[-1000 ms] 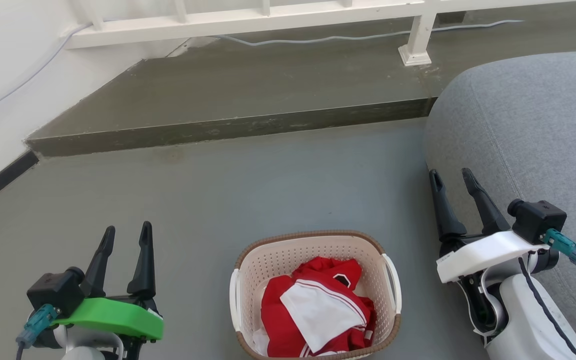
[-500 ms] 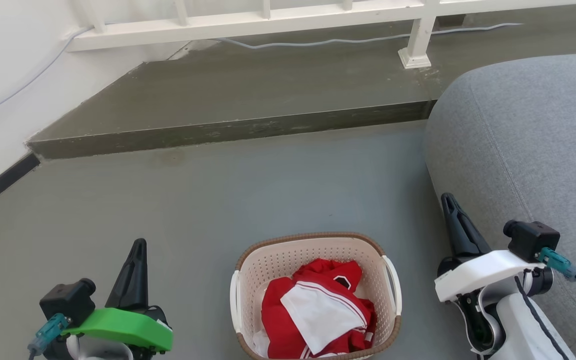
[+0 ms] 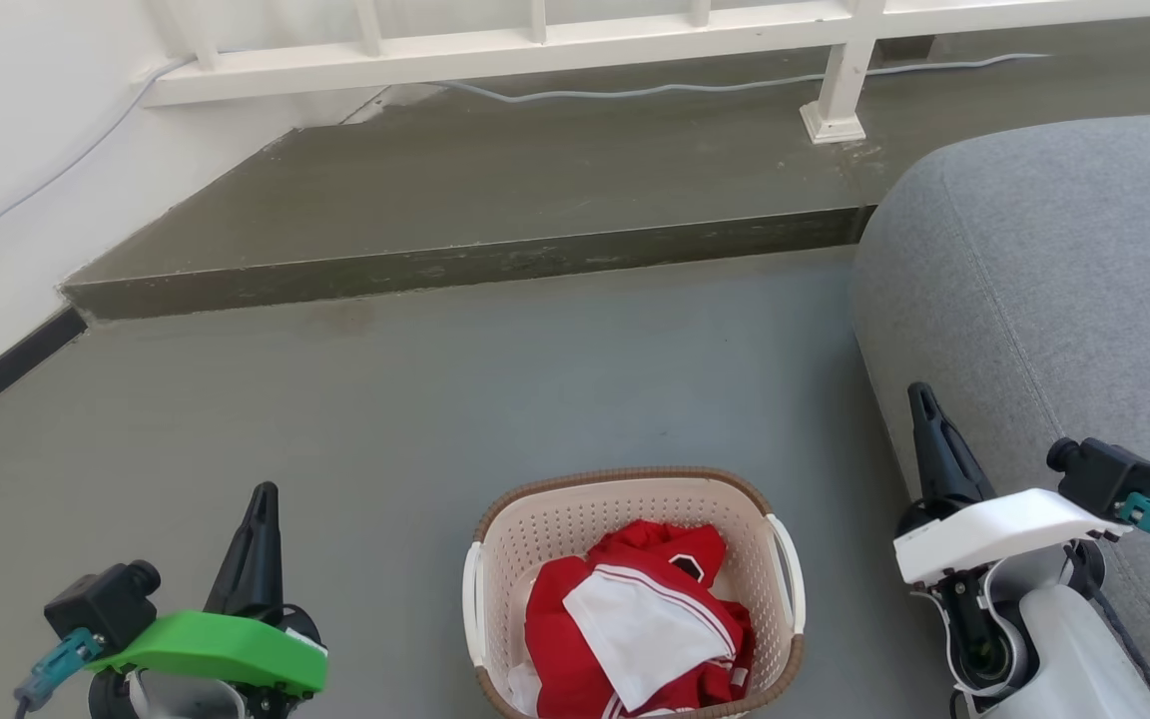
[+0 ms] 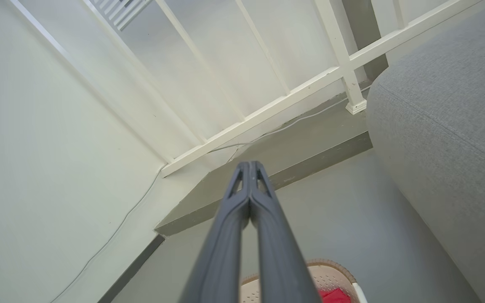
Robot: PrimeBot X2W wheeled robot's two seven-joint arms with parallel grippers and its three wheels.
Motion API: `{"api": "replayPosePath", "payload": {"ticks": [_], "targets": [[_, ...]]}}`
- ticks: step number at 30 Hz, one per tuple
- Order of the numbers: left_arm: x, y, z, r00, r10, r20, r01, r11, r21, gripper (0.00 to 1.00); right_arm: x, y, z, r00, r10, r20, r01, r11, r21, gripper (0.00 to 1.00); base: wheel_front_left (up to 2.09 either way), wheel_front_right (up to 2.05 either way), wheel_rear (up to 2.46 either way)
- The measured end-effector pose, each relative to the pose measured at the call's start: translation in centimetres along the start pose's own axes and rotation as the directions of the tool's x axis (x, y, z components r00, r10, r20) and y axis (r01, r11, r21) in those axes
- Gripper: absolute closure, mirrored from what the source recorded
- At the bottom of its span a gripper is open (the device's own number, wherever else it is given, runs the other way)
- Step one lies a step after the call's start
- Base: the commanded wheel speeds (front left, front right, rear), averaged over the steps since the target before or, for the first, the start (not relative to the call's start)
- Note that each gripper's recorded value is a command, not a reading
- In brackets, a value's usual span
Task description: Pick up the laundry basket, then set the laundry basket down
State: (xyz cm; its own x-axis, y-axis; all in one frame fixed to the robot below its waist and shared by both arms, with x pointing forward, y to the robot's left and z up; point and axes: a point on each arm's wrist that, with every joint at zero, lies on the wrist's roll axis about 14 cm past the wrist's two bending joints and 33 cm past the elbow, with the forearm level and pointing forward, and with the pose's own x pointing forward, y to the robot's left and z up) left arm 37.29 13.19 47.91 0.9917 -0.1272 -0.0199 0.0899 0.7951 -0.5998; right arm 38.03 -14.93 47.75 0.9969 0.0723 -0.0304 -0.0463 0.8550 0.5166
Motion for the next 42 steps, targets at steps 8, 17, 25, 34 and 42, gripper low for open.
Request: {"api": "replayPosePath", "payload": {"ticks": [8,17,25,34,42], "targets": [[-0.1,0.7,0.4,0.999,0.032,0.005,-0.032,0.995,-0.091,1.0,0.0,-0.6,0.3,1.0,-0.029,-0.003,0.03,0.995,0.099,1.0,0.0,0.0,0.0],[-0.2,1.4,0.5,0.998,0.059,-0.009,-0.059,0.978,-0.2,1.0,0.0,-1.4,0.7,0.998,-0.061,-0.006,0.061,0.973,0.223,1.0,0.0,0.0,0.0],[-0.4,2.0,0.7,0.996,0.085,-0.009,-0.084,0.953,-0.292,1.0,0.0,-2.0,0.9,0.997,-0.081,-0.012,0.081,0.944,0.32,1.0,0.0,0.0,0.0],[-0.5,2.5,0.6,0.995,0.099,-0.025,-0.101,0.922,-0.374,1.0,0.0,-2.4,1.1,0.995,-0.093,-0.018,0.093,0.907,0.411,1.0,0.0,0.0,0.0],[-0.6,3.1,0.8,0.993,0.119,-0.026,-0.117,0.88,-0.461,1.0,-0.1,-2.9,1.4,0.994,-0.107,-0.017,0.102,0.858,0.503,1.0,0.0,0.0,0.0]]}}
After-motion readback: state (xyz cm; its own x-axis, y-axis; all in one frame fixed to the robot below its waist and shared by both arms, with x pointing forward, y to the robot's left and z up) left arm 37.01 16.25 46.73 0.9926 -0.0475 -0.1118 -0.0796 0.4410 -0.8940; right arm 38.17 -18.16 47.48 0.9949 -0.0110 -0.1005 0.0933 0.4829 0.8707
